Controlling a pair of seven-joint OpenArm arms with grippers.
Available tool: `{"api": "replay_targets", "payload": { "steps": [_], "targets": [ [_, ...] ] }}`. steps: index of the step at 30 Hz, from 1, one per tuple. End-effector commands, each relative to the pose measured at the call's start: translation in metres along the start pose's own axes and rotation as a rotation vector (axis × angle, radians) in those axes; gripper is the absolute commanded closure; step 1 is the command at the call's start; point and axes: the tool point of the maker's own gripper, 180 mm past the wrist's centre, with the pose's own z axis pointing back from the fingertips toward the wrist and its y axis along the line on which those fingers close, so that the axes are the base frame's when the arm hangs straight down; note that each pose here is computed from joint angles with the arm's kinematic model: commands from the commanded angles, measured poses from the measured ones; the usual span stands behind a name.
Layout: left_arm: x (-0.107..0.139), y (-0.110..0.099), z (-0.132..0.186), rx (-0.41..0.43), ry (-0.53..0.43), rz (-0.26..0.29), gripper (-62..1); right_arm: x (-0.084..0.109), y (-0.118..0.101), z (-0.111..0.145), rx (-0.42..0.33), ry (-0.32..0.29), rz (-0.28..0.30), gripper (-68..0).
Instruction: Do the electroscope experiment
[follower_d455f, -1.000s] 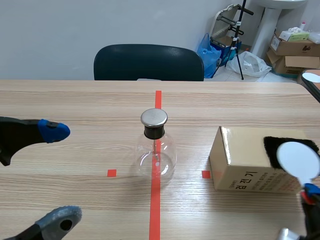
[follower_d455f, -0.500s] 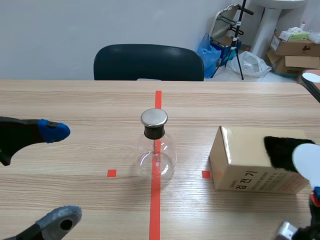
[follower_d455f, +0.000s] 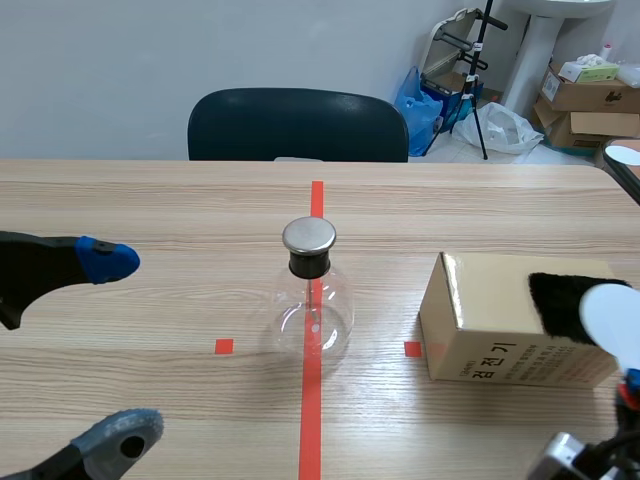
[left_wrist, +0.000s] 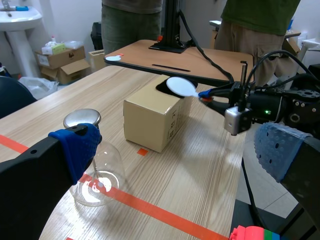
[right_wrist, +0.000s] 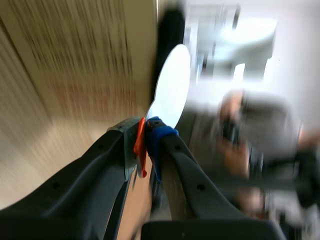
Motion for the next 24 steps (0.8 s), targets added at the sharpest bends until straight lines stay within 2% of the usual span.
{"api": "replay_targets", "payload": {
  "steps": [1, 2, 3, 4, 6, 7, 8, 10, 11, 12, 14, 15, 16, 18, 19, 20, 22, 23, 24],
  "targets": [
    [0.007, 0.002, -0.001, 0.005, -0.032, -0.002, -62.3, 0.013, 0.001, 0.001, 0.027, -0.123, 0.034, -0.9],
    [0.007, 0.002, -0.001, 0.005, -0.032, -0.002, -62.3, 0.028, 0.0, 0.002, 0.023, -0.209, 0.037, -0.9],
    [0.007, 0.002, -0.001, 0.005, -0.032, -0.002, -62.3, 0.036, -0.001, 0.004, 0.018, -0.255, 0.036, -0.9],
    [0.007, 0.002, -0.001, 0.005, -0.032, -0.002, -62.3, 0.032, -0.004, 0.003, 0.0, -0.231, 0.032, -0.9],
    [0.007, 0.002, -0.001, 0.005, -0.031, -0.002, -62.3, 0.005, -0.003, 0.003, 0.0, -0.074, 0.021, -0.9],
    [0.007, 0.002, -0.001, 0.005, -0.031, -0.002, -62.3, -0.003, 0.0, 0.004, 0.018, -0.033, 0.017, -0.9],
    [0.007, 0.002, -0.001, 0.005, -0.031, -0.002, -62.3, 0.002, 0.003, 0.004, 0.036, -0.062, 0.017, -0.9],
    [0.007, 0.002, -0.001, 0.006, -0.032, -0.002, -62.3, 0.03, 0.003, 0.006, 0.034, -0.214, 0.025, -0.9],
    [0.007, 0.002, -0.001, 0.006, -0.031, -0.002, -62.3, 0.037, 0.001, 0.006, 0.024, -0.254, 0.026, -0.9],
    [0.007, 0.002, -0.001, 0.005, -0.031, -0.002, -62.3, 0.032, -0.002, 0.005, 0.009, -0.227, 0.024, -0.9],
    [0.007, 0.002, -0.001, 0.005, -0.032, -0.002, -62.3, 0.006, -0.004, 0.003, -0.003, -0.076, 0.018, -0.9],
    [0.007, 0.002, -0.001, 0.006, -0.032, -0.002, -62.3, -0.001, -0.002, 0.002, 0.007, -0.039, 0.016, -0.9],
    [0.007, 0.002, -0.001, 0.006, -0.032, -0.002, -62.3, 0.005, 0.002, 0.002, 0.029, -0.075, 0.015, -0.9],
    [0.007, 0.002, -0.001, 0.005, -0.031, -0.002, -62.3, 0.033, 0.001, 0.003, 0.024, -0.23, 0.024, -0.9],
    [0.007, 0.002, -0.001, 0.005, -0.031, -0.002, -62.3, 0.039, -0.002, 0.004, 0.012, -0.267, 0.026, -0.9],
    [0.007, 0.002, -0.001, 0.005, -0.031, -0.002, -62.3, 0.035, -0.005, 0.003, -0.01, -0.238, 0.025, -0.9],
    [0.007, 0.002, -0.001, 0.005, -0.031, -0.002, -62.3, 0.01, -0.006, 0.002, -0.017, -0.092, 0.02, -0.9],
    [0.007, 0.002, -0.001, 0.006, -0.032, -0.003, -62.3, 0.004, -0.003, 0.002, 0.001, -0.064, 0.015, -0.9],
    [0.007, 0.003, -0.001, 0.006, -0.031, -0.003, -62.3, 0.011, 0.002, 0.002, 0.027, -0.103, 0.018, -0.9]
  ]
}}
